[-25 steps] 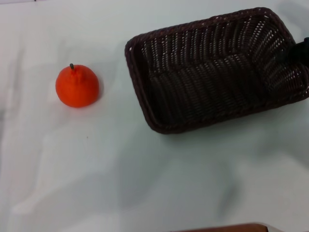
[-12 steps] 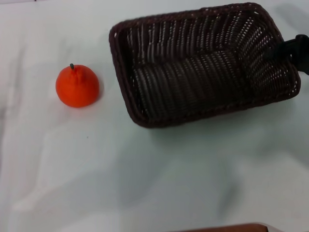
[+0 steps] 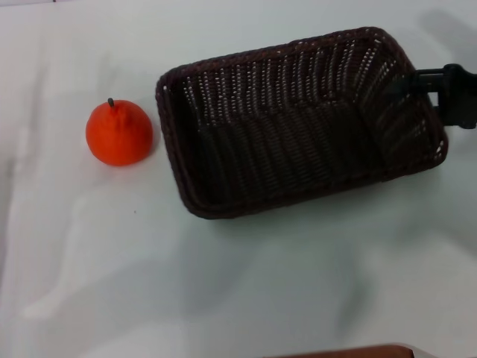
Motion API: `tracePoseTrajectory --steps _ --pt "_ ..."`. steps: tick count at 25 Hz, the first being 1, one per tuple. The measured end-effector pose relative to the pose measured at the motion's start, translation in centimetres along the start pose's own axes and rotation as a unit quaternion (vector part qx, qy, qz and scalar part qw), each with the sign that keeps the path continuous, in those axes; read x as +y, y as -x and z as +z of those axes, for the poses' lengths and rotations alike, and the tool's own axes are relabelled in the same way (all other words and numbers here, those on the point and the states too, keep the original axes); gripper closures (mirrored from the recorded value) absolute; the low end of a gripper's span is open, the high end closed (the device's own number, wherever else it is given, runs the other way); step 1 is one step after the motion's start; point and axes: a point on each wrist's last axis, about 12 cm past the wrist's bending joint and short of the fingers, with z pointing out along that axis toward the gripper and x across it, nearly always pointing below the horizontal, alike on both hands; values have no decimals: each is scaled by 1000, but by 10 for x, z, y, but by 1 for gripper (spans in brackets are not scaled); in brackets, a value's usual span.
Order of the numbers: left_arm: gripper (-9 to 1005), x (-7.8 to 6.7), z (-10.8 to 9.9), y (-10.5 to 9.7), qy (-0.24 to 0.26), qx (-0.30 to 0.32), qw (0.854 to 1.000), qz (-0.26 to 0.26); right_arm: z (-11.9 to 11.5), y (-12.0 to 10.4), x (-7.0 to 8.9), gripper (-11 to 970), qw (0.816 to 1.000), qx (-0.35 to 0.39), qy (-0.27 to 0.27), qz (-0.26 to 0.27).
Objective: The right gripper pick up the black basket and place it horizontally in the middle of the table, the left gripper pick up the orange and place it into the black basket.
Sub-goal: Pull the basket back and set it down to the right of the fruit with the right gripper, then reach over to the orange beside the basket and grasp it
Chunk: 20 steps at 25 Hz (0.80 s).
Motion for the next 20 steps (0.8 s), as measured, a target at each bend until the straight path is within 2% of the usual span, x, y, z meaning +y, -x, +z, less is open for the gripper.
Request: tracePoseTrajectory --steps 4,8,10,16,20 --pt "109 1 1 1 -3 -1 1000 4 5 2 -4 254 1000 -24 -3 -9" --pt "109 -2 1 1 -22 5 1000 10 0 2 -3 233 1000 -22 1 -13" --pt "110 -2 1 1 -31 8 999 11 -13 -1 -2 233 1000 -6 11 -22" --pt "117 9 4 9 -142 96 985 -33 -41 -12 1 232 996 61 31 -49" --pt "121 11 4 9 -199 153 967 -37 -55 -19 1 232 989 129 -1 -74"
